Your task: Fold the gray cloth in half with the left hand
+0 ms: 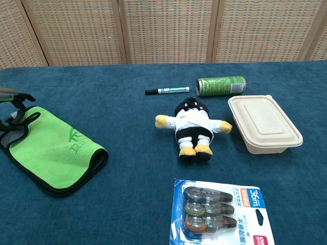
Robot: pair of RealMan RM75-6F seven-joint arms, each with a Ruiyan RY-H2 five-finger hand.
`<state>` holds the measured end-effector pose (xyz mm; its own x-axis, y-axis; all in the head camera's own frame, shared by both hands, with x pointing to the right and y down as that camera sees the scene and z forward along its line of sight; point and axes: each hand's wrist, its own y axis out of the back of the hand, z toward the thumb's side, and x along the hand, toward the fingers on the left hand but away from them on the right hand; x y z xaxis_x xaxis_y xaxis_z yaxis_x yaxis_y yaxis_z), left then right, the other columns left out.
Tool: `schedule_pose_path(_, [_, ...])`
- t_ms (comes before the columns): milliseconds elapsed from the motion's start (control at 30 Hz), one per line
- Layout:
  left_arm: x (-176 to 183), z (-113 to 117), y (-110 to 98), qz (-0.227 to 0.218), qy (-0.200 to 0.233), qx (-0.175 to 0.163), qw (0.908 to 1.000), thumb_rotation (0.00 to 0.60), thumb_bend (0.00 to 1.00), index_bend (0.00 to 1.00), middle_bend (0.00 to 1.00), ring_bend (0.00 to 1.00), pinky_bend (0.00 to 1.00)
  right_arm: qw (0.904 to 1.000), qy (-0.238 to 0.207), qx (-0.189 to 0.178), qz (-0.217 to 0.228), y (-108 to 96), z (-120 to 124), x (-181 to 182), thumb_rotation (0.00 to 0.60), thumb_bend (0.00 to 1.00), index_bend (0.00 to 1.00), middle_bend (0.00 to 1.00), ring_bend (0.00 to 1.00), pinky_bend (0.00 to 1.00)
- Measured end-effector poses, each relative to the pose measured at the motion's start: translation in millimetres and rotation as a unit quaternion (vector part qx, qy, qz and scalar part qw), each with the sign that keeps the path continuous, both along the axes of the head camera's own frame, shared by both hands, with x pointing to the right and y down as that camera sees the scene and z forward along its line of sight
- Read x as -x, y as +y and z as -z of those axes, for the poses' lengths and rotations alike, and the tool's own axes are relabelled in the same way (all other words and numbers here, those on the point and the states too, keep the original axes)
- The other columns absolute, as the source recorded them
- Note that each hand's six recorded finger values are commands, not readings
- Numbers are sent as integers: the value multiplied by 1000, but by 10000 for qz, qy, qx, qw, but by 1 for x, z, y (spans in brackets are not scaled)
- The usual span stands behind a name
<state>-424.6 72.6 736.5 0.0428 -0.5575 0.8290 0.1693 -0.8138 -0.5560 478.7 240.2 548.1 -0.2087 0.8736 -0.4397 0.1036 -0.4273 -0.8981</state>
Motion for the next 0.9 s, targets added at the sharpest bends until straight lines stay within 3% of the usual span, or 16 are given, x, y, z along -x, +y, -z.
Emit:
schedule_pose_path(33, [1,-1,0,16,-1,1,10000,600,532,210,0,0,0,10000,2,-3,1,0,0,0,600,0,0,0,0,0])
schedule_pose_path(133, [4,-2,0,36,-22,6,10000,600,533,14,0,0,0,10000,4,-15,-1,0,1,0,600,0,0,0,0,0])
schedule_pose_path(400, [16,-5,3,73,-181,99,9998,600,529,0,0,0,0,10000,16,-31,2,0,2,1,600,0,0,0,0,0])
schedule_pose_path(633, [27,-3,5,187,-235,101,9995,600,421,0,0,0,0,10000,10,-31,19,1,3,2,600,0,0,0,0,0])
schedule_pose_path(900, [36,1,6,262,-256,73,9993,600,400,0,0,0,0,10000,5,-40,38,1,4,4,600,0,0,0,0,0])
